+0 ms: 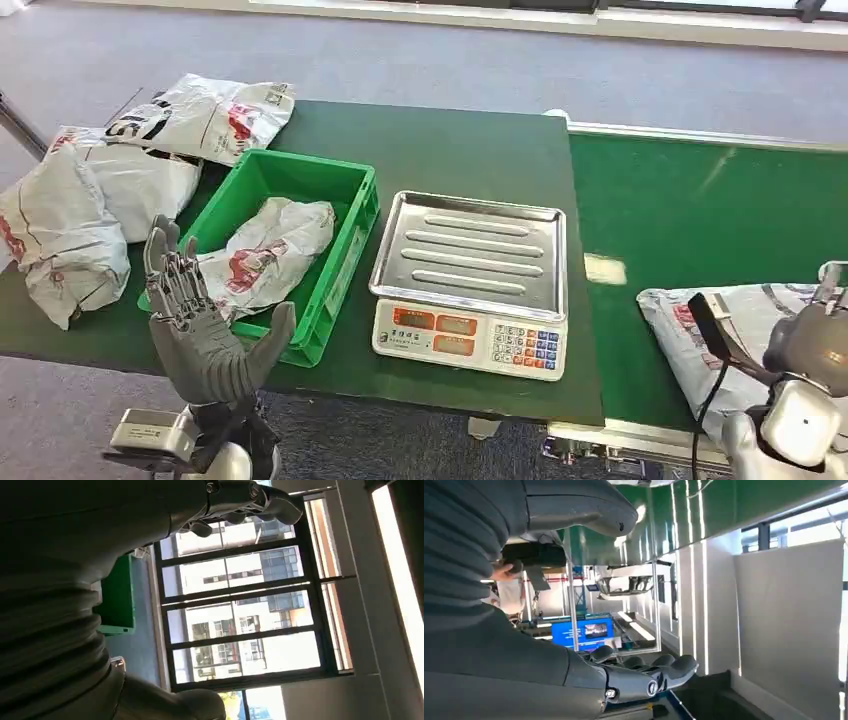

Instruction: Moved the parcel from conveyor to table for the left to box.

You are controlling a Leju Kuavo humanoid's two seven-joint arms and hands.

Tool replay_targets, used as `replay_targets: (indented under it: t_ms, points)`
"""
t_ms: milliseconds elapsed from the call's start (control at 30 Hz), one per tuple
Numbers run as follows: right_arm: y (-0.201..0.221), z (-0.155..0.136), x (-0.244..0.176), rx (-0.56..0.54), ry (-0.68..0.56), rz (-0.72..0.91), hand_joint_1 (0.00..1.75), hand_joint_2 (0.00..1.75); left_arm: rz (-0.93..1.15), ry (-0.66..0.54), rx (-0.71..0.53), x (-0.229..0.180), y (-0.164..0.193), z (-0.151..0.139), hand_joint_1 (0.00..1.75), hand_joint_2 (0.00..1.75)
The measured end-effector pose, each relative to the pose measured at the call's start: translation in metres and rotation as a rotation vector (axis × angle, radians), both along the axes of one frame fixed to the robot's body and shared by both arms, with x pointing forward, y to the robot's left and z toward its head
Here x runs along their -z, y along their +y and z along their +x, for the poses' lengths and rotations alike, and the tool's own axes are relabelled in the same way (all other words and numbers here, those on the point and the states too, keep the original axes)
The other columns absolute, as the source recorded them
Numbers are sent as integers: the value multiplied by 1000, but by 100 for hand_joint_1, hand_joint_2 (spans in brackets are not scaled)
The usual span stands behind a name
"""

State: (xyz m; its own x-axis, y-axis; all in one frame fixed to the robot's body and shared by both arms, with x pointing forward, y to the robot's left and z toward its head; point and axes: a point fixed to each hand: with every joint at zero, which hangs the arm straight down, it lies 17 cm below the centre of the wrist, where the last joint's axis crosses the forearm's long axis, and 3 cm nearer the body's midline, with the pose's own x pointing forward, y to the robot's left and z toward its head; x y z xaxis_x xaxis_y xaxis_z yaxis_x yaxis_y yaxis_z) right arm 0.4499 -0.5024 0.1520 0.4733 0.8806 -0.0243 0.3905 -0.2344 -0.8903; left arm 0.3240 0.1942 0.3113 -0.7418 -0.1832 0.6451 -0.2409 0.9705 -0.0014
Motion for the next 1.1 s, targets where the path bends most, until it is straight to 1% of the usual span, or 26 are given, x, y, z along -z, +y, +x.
replay_targets:
  t_ms: [133,467,533,600,633,700,767,833,933,1000,1100]
  points:
    - [-1,12,5,-5,15,9,0,175,2,-2,1,0,0,0,0,175]
    - [-3,18,15,0,44,25,0,175,2,-5,1,-1,0,1,0,175]
    - [-1,21,17,-16,58,29,0,175,3,-5,1,-1,-1,1,0,175]
    - [10,35,40,-96,142,142,0,175,4,-9,-1,-1,0,1,0,175]
    - [17,39,59,-137,202,240,0,175,5,-13,-3,-2,0,0,0,175]
    - [34,39,98,-187,328,420,0,175,11,-22,-2,-2,0,-1,0,175]
    - [46,33,128,-193,433,525,0,175,18,-28,3,-1,-1,-2,0,175]
    - [47,24,147,-164,511,574,0,175,23,-27,4,0,-2,-2,0,175]
    - [40,9,174,-82,632,586,0,175,38,-17,4,3,-4,0,0,175]
    - [40,3,184,-69,666,588,0,175,43,-12,4,5,-5,1,0,175]
    - [40,0,190,-62,685,592,0,175,44,-7,5,7,-6,2,0,175]
